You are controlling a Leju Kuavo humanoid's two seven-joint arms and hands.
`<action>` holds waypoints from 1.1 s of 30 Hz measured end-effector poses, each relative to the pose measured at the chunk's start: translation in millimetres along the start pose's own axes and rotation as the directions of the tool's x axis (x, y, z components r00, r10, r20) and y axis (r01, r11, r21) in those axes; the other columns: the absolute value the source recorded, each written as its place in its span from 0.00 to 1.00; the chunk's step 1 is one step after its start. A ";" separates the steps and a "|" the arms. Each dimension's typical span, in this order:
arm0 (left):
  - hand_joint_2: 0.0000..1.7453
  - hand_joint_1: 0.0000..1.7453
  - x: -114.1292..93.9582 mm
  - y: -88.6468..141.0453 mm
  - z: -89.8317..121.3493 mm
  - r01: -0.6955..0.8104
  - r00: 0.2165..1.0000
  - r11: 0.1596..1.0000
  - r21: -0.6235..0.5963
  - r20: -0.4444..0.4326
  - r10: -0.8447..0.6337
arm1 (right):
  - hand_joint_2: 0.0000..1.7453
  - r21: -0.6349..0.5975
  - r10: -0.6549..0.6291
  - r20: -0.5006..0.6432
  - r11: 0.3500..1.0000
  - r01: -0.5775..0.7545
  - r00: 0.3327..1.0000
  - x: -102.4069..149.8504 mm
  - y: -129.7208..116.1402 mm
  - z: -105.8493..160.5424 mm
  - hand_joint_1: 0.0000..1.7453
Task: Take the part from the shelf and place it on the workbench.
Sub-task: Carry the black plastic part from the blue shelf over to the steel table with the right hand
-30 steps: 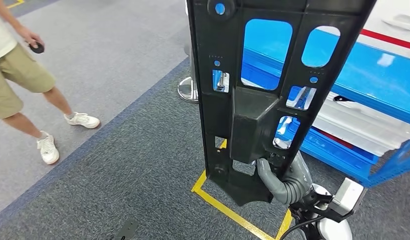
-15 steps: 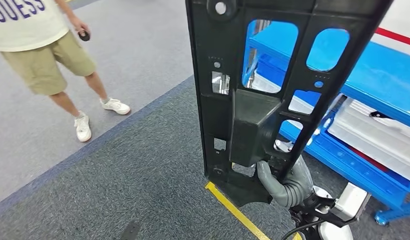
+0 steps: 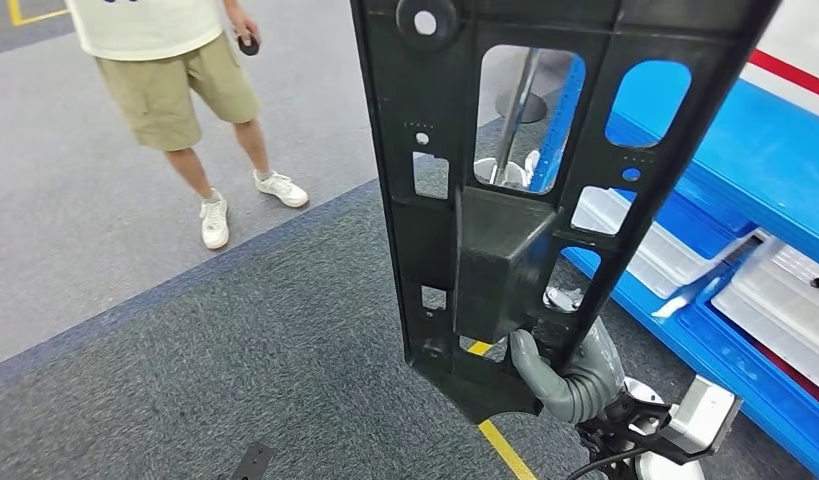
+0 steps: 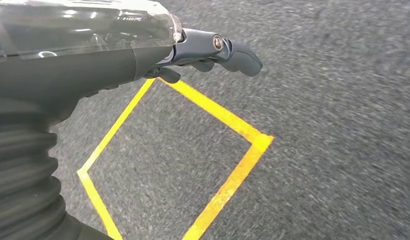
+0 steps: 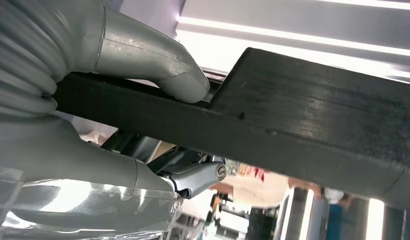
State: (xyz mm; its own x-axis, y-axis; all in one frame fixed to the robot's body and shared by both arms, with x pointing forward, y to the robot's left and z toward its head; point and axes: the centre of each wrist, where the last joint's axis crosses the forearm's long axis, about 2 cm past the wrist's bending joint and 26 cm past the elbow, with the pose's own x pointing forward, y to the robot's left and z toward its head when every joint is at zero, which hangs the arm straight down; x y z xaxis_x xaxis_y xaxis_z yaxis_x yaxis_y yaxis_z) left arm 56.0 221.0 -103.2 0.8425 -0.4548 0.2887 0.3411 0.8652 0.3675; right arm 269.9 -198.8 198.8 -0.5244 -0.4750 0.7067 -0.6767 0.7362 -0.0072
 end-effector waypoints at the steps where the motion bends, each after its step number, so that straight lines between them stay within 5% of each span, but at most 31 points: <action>1: 1.00 0.00 -0.1 -0.2 0.1 0.001 1.000 1.000 0.000 0.000 -0.001 | 1.00 0.000 0.001 0.000 1.000 -0.001 1.000 0.1 0.1 0.0 1.00; 33: 1.00 0.00 5.9 0.5 -1.0 0.001 1.000 1.000 -0.005 0.001 -0.001 | 1.00 -0.003 0.014 0.014 1.000 -0.014 1.000 4.8 0.2 0.1 1.00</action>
State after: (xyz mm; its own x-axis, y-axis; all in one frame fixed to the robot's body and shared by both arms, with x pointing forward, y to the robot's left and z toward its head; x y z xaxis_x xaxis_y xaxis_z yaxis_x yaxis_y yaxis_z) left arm 61.5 219.0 -102.2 0.8415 -0.4562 0.2892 0.3442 0.8656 0.3638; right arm 267.2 -200.9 202.1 -0.5407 -0.4717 0.6965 -0.6682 0.7439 -0.0149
